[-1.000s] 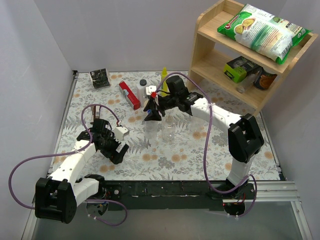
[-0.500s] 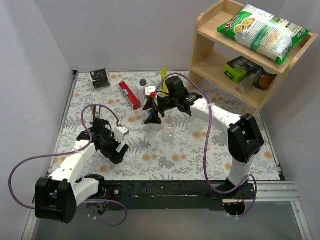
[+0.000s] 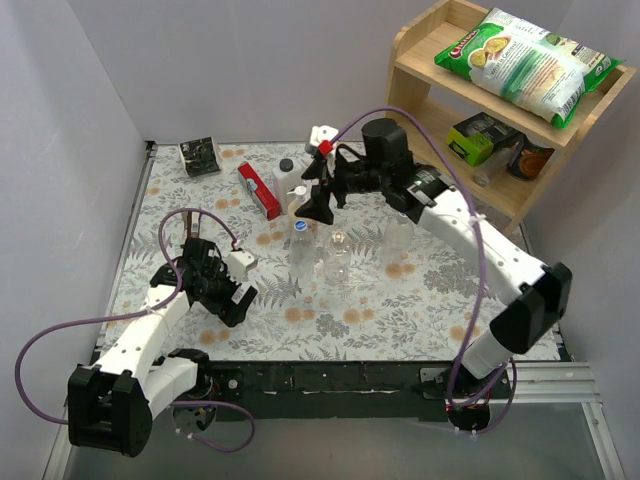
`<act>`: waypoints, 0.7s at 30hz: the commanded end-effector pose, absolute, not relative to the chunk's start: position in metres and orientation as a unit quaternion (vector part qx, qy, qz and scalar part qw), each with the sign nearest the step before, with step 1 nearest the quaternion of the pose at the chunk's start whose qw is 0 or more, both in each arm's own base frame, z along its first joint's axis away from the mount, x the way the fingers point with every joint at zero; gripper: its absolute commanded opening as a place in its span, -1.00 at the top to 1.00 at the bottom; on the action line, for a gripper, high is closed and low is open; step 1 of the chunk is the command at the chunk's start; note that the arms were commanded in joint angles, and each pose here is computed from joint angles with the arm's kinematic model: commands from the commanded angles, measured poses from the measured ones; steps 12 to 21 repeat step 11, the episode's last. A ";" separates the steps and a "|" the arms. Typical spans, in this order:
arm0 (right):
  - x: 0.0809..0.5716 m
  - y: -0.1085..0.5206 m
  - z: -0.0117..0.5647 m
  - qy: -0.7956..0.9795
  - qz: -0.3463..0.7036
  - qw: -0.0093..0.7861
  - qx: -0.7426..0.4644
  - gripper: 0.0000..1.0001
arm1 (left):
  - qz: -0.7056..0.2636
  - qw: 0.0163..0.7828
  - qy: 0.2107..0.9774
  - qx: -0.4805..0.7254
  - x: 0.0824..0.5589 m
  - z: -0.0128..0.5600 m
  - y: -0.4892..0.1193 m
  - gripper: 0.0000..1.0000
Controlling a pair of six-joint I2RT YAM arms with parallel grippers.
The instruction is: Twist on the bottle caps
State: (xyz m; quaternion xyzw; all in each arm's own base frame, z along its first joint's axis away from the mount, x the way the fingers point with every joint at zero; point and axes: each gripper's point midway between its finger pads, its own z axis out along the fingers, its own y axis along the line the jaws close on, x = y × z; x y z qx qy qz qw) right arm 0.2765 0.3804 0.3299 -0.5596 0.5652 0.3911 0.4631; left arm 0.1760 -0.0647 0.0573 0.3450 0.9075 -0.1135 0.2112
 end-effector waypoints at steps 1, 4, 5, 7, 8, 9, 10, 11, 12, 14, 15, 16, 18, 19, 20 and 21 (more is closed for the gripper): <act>0.302 0.330 0.365 0.659 0.271 0.519 -0.472 -0.86 | -0.075 0.271 0.910 0.304 0.208 0.081 -0.058 -0.96; 0.315 0.289 0.358 0.702 0.161 0.517 -0.463 -0.86 | -0.065 0.328 0.910 0.245 0.241 0.113 -0.052 -0.96; 0.316 0.279 0.361 0.704 0.138 0.518 -0.465 -0.86 | -0.060 0.374 0.897 0.227 0.264 0.145 -0.052 -0.97; 0.316 0.257 0.359 0.710 0.086 0.515 -0.472 -0.86 | -0.066 0.407 0.892 0.183 0.288 0.173 -0.050 -0.96; 0.314 0.253 0.359 0.711 0.077 0.512 -0.476 -0.86 | -0.063 0.453 0.873 0.173 0.309 0.209 -0.050 -0.96; 0.312 0.247 0.356 0.717 0.067 0.502 -0.478 -0.86 | -0.062 0.474 0.864 0.158 0.322 0.229 -0.047 -0.96; 0.315 0.244 0.357 0.724 0.059 0.501 -0.470 -0.87 | -0.064 0.478 0.864 0.146 0.335 0.236 -0.046 -0.96; 0.316 0.244 0.360 0.724 0.057 0.505 -0.467 -0.86 | -0.064 0.494 0.859 0.120 0.347 0.252 -0.043 -0.96; 0.316 0.244 0.360 0.724 0.057 0.505 -0.467 -0.86 | -0.064 0.494 0.859 0.120 0.347 0.252 -0.043 -0.96; 0.316 0.244 0.360 0.724 0.057 0.505 -0.467 -0.86 | -0.064 0.494 0.859 0.120 0.347 0.252 -0.043 -0.96; 0.316 0.244 0.360 0.724 0.057 0.505 -0.467 -0.86 | -0.064 0.494 0.859 0.120 0.347 0.252 -0.043 -0.96; 0.316 0.244 0.360 0.724 0.057 0.505 -0.467 -0.86 | -0.064 0.494 0.859 0.120 0.347 0.252 -0.043 -0.96; 0.316 0.244 0.360 0.724 0.057 0.505 -0.467 -0.86 | -0.064 0.494 0.859 0.120 0.347 0.252 -0.043 -0.96; 0.316 0.244 0.360 0.724 0.057 0.505 -0.467 -0.86 | -0.064 0.494 0.859 0.120 0.347 0.252 -0.043 -0.96; 0.316 0.244 0.360 0.724 0.057 0.505 -0.467 -0.86 | -0.064 0.494 0.859 0.120 0.347 0.252 -0.043 -0.96; 0.316 0.244 0.360 0.724 0.057 0.505 -0.467 -0.86 | -0.064 0.494 0.859 0.120 0.347 0.252 -0.043 -0.96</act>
